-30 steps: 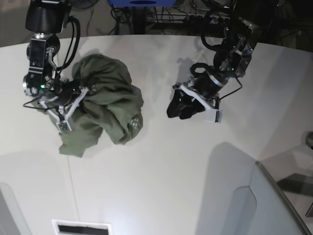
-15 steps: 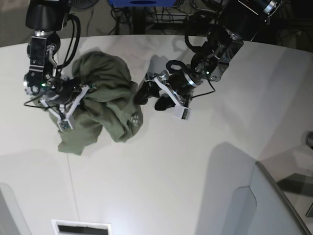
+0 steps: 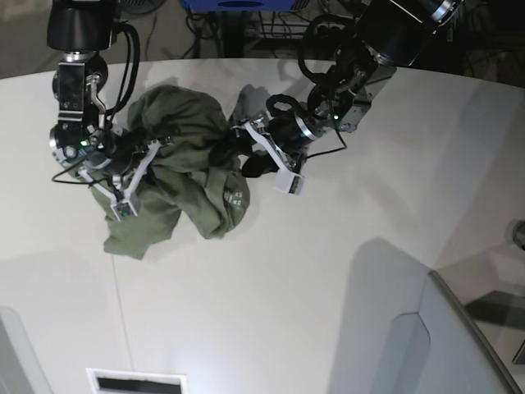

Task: Layout the t-shirt on the table in an organized manner, then fold the t-shirt properly
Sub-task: 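Lift the shirt with the left gripper and shake it out across the table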

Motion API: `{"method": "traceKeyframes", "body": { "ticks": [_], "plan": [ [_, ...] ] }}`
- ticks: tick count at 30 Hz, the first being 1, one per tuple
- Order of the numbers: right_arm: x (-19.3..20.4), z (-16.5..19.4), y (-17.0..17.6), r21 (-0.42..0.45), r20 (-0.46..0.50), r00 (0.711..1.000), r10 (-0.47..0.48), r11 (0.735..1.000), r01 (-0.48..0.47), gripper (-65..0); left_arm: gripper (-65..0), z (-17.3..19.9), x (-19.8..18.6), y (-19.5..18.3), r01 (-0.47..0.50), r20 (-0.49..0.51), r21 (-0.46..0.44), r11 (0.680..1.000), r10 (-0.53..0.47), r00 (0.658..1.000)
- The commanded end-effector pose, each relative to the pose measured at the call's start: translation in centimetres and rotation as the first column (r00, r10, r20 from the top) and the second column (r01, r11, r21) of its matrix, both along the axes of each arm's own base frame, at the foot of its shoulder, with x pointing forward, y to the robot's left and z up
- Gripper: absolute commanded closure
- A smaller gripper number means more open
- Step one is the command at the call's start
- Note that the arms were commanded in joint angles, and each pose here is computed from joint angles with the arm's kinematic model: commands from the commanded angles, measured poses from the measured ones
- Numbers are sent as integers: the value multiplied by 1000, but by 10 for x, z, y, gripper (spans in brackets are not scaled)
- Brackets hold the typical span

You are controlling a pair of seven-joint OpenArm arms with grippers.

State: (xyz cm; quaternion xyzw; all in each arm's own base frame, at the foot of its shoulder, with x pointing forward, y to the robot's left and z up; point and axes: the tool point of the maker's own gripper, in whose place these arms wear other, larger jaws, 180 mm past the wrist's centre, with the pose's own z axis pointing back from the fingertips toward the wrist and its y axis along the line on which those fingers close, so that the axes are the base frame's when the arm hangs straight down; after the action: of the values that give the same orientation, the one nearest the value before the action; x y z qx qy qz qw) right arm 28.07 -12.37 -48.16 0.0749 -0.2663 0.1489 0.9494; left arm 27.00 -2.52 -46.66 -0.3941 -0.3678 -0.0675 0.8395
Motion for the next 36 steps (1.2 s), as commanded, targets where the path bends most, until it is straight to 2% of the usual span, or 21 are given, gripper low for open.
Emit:
{"method": "traceKeyframes", "body": {
  "ticks": [1,3,6,7,12,16,21,23,25,28,30,32,34,35,36],
  "plan": [
    [9,7,0,5,29,1000,3,1000,-3,-21,-403,15,9,-9,-1,39,-45,999,3,999],
    [9,7,0,5,29,1000,3,1000,-3,-21,-293,17,9,-10,6,43,-58,998,-4,999],
    [9,7,0,5,29,1000,3,1000,-3,-21,-46,20,9,-11,13,50,-71,997,-10,999],
    [9,7,0,5,29,1000,3,1000,-3,-21,0,20,10,-11,13,51,-71,997,-10,999],
    [14,18,-1,-1,64,998,6,1000,-6,-21,0,42,23,-11,20,115,-87,996,-10,993],
    [22,56,-3,-28,182,983,14,1000,-9,-26,0,80,52,13,-45,219,-107,993,68,973],
    [26,105,-7,-62,317,948,26,998,-7,-30,0,123,87,58,-121,306,-40,992,128,943],
    [22,110,-15,-74,323,946,9,997,16,-30,0,147,103,87,-190,356,-34,981,189,915],
    [17,106,-30,-94,288,957,-23,994,53,-30,0,181,120,112,-244,417,-37,969,237,877],
    [12,101,-50,-110,260,963,-74,988,106,-29,0,219,133,126,-250,479,-3,968,221,850],
    [9,101,-61,-116,257,961,-104,984,137,-27,0,250,137,106,-193,530,1,981,164,832],
    [6,101,-77,-123,256,956,-144,976,180,-27,0,273,135,58,-87,560,-20,996,83,824],
    [2,101,-91,-128,255,949,-185,966,223,-27,0,290,132,0,27,569,-48,999,5,823],
    [0,101,-100,-132,256,944,-207,960,246,-27,0,292,127,-39,98,560,-48,994,-55,827],
    [-3,102,-109,-135,256,938,-232,953,273,-26,0,293,116,-83,187,560,-25,982,-141,817]
  ]
}}
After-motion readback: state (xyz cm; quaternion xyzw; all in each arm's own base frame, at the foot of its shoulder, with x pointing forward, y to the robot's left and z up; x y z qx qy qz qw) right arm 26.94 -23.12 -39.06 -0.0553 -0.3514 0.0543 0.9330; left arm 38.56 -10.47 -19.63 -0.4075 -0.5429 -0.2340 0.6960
